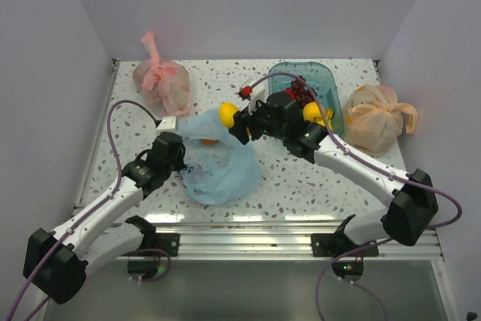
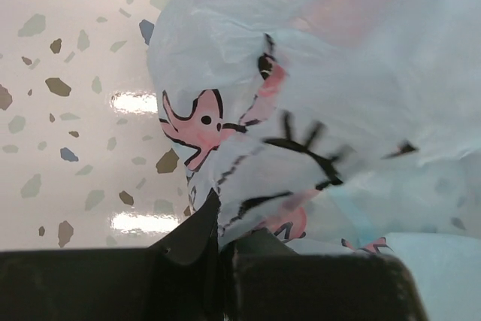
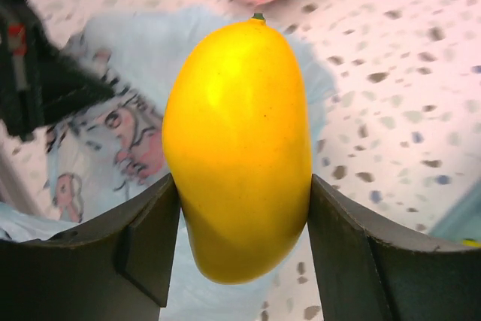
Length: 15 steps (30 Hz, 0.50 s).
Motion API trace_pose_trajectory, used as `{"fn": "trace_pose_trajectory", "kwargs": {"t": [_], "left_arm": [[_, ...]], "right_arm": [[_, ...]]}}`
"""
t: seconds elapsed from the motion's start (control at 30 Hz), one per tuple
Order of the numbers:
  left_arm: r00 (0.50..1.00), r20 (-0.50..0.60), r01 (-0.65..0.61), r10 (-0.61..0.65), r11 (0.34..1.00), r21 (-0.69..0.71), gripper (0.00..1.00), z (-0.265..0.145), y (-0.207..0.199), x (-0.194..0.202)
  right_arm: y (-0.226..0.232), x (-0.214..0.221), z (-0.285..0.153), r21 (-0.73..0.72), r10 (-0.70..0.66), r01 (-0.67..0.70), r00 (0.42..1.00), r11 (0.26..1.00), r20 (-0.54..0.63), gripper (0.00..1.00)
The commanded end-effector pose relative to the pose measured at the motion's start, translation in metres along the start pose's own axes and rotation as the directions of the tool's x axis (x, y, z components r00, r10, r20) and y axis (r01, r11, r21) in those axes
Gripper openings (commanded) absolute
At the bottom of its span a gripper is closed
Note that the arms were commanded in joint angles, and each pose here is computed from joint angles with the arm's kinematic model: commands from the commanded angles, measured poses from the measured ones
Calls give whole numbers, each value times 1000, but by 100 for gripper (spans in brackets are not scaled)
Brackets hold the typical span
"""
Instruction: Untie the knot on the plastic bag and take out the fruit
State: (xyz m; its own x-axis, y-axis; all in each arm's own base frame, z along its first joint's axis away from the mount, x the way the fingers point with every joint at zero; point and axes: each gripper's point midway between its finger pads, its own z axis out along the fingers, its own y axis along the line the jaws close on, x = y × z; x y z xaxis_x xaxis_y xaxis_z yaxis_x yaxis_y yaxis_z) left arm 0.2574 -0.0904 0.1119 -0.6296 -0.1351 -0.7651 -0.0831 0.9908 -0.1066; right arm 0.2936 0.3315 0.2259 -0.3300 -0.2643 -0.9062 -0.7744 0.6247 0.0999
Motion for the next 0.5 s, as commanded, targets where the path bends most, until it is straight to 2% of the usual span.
{"fn": "trace_pose_trajectory", "kwargs": {"t": [0.0, 0.1, 0.2, 0.37, 0.47], "left_arm": [[998, 55, -35, 33, 999, 27, 5, -7, -3, -20], [996, 51, -78, 75, 995, 56, 6, -6, -8, -19], [994, 46, -108, 104, 988, 107, 6, -5, -17, -17], [993, 55, -111, 103, 981, 157, 6, -5, -24, -13], [993, 73, -105, 94, 983, 151, 6, -8, -22, -17]], "right_arm": [[-47, -49, -27, 210, 30, -70, 982, 975, 186, 18], [-98, -43, -42, 406, 29, -97, 985, 909, 171, 18], [-149, -24, -50, 544, 69, -130, 989, 829, 131, 20], [-205, 25, -50, 640, 221, -197, 974, 743, 43, 21], [-215, 52, -36, 638, 294, -227, 956, 736, 0, 24]]}}
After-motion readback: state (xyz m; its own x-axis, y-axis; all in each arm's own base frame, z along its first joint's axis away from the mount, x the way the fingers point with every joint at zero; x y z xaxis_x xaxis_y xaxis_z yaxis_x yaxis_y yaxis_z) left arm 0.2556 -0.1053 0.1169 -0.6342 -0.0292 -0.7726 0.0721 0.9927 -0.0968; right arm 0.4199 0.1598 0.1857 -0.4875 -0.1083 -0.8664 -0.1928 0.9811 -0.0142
